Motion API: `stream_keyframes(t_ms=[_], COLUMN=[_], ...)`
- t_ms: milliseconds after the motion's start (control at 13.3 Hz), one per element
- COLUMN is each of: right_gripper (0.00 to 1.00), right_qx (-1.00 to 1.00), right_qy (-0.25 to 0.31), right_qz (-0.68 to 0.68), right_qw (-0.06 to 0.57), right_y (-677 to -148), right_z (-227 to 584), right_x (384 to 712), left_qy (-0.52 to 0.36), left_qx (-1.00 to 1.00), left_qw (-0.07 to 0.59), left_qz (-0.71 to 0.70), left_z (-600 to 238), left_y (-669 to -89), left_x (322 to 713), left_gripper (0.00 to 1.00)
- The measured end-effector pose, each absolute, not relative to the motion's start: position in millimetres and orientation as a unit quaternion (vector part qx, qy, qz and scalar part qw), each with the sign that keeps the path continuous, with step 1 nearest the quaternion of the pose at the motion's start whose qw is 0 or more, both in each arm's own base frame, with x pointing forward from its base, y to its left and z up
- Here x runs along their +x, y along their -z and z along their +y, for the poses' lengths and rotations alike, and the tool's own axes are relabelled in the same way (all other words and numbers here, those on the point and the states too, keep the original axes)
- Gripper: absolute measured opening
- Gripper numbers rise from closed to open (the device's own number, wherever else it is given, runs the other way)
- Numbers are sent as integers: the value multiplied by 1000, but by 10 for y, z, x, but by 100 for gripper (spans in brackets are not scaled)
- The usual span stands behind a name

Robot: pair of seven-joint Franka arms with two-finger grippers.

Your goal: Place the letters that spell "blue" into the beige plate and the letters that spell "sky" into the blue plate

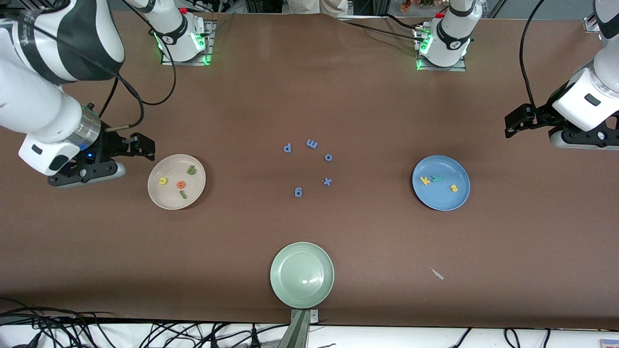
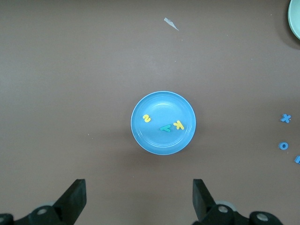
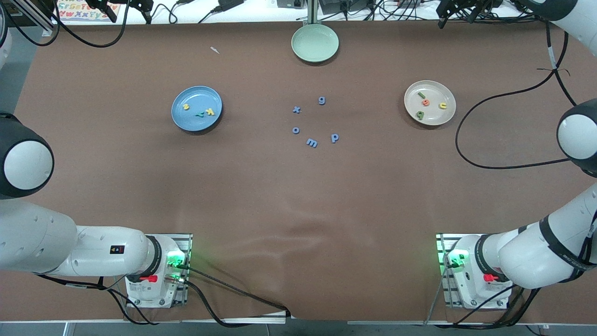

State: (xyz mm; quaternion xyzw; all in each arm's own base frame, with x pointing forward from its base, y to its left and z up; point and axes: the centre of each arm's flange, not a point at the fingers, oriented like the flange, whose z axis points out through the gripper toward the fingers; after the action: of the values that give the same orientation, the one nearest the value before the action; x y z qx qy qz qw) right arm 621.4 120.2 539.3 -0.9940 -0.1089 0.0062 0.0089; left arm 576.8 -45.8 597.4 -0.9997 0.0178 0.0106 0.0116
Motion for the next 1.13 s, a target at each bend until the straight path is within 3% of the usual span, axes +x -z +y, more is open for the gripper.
stream_keyframes(t_ms=[603, 1130], right_gripper=[100, 100], right_qx=[-995, -996], right_qy=[22, 1], right_qz=[-94, -85], right_qw=[4, 3], right_y=[-5978, -5968], right_z=[767, 742], right_x=[5766, 5669], left_qy=[-10, -10], left_qx=[-1000, -1000], left_qw=[12, 12], left_qz=[20, 20], left_z=[-481, -481], left_y=[-5975, -5975], left_x=[5767, 5767], left_gripper=[100, 100])
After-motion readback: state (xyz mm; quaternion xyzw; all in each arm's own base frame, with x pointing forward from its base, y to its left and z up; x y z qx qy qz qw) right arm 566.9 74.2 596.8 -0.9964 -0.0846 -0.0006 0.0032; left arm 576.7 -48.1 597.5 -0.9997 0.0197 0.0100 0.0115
